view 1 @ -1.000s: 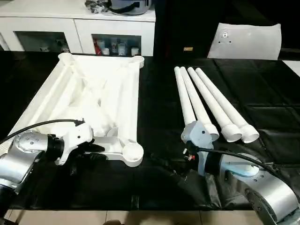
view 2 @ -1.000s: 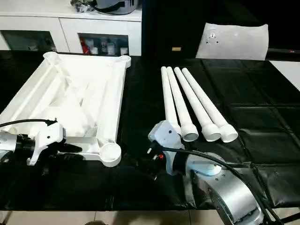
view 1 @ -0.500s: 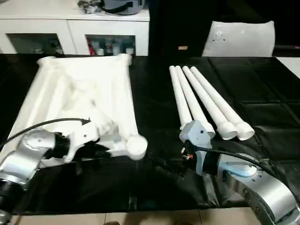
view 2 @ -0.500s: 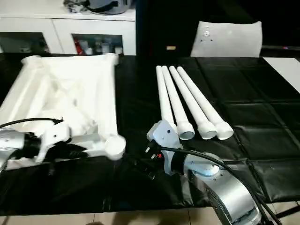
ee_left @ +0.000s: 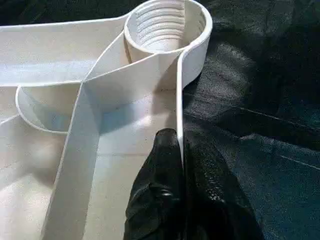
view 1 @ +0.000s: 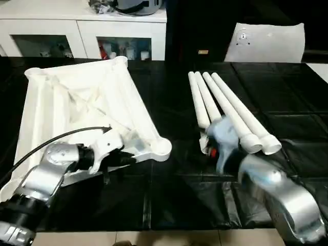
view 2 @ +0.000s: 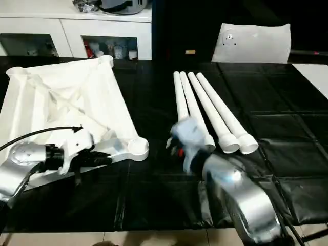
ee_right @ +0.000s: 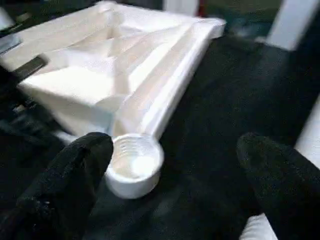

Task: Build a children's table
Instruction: Move table base

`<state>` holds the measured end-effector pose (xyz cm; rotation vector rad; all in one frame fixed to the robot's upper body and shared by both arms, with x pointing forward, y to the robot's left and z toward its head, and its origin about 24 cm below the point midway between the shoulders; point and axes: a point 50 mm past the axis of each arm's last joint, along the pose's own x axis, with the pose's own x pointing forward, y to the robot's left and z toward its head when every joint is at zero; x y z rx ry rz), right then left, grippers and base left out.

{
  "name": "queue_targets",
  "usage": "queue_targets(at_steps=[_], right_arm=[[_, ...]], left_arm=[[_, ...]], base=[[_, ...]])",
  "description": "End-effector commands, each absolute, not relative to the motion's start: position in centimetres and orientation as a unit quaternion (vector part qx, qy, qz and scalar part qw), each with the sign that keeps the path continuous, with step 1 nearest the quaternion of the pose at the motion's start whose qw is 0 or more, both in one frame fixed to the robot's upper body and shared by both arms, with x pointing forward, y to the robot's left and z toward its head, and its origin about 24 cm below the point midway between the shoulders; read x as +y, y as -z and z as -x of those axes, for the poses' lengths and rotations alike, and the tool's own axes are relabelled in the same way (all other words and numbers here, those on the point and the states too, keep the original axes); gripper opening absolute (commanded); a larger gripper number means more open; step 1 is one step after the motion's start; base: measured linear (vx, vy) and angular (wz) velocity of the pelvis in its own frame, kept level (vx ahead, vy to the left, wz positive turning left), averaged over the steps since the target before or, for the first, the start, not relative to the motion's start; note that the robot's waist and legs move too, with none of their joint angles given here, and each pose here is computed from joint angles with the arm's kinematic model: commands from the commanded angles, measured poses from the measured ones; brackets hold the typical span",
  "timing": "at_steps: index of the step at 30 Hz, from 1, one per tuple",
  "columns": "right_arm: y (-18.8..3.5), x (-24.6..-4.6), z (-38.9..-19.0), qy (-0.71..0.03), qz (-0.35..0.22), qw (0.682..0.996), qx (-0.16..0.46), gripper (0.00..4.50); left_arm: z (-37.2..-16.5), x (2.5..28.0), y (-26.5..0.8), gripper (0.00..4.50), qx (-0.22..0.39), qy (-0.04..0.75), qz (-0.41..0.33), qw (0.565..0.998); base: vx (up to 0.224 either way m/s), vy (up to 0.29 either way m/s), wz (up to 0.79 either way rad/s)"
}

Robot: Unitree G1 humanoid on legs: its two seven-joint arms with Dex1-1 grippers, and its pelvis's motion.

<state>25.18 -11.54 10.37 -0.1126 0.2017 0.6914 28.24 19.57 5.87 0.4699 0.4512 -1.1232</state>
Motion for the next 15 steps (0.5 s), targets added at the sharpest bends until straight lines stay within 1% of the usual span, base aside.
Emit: queue_targets(at_steps=[1,2,3,5,6,7,8,9,10,11,14,15], right_arm=[[-10.6,-12.1,-25.8,-0.311,0.053,0.944,0.094,4.5],[-10.7,-12.1,-25.9,-0.309,0.049,0.945,0.09,4.5],[-11.0,-12.0,-26.1,-0.309,0.046,0.946,0.086,4.5],[-11.5,-12.0,-26.9,-0.28,0.049,0.956,0.08,4.5],[-12.0,-11.9,-27.8,-0.256,0.058,0.962,0.079,4.5],[-12.1,-12.1,-28.2,-0.235,0.064,0.966,0.083,4.5],[-12.1,-12.3,-28.8,-0.206,0.064,0.972,0.095,4.5],[-12.0,-12.3,-29.1,-0.195,0.065,0.972,0.111,4.5],[-11.7,-12.2,-29.5,-0.186,0.071,0.969,0.146,4.5],[-11.7,-12.1,-29.9,-0.183,0.07,0.967,0.164,4.5],[-11.7,-11.7,-31.0,-0.176,0.057,0.965,0.187,4.5],[-11.8,-11.7,-31.7,-0.169,0.057,0.965,0.192,4.5]], left_arm=[[-28.7,19.5,-6.7,0.03,0.192,0.516,-0.236,0.801],[-28.6,19.5,-6.7,0.03,0.193,0.514,-0.241,0.8],[-28.5,19.7,-6.9,0.29,0.196,0.511,-0.244,0.8],[-28.3,19.8,-7.5,0.57,0.19,0.515,-0.25,0.798],[-27.8,19.8,-8.3,0.57,0.186,0.522,-0.232,0.799],[-27.7,19.8,-8.5,0.57,0.185,0.523,-0.234,0.798],[-27.5,19.8,-8.8,0.73,0.184,0.525,-0.236,0.797],[-27.3,19.8,-9.0,0.88,0.183,0.525,-0.233,0.797],[-27.1,19.7,-9.5,0.99,0.178,0.525,-0.227,0.801],[-27.0,19.6,-9.9,1.05,0.168,0.523,-0.227,0.804],[-26.9,19.2,-10.6,1.28,0.145,0.517,-0.216,0.815],[-26.9,18.9,-11.0,1.36,0.131,0.507,-0.203,0.827]], base=[[0.0,0.0,0.0],[0.0,0.0,0.0],[0.0,0.0,0.0],[0.0,0.0,0.0],[0.0,0.0,0.0],[0.0,0.0,0.0],[0.0,0.0,0.0],[0.0,0.0,0.0],[0.0,0.0,0.0],[0.0,0.0,0.0],[0.0,0.0,0.0],[0.0,0.0,0.0]])
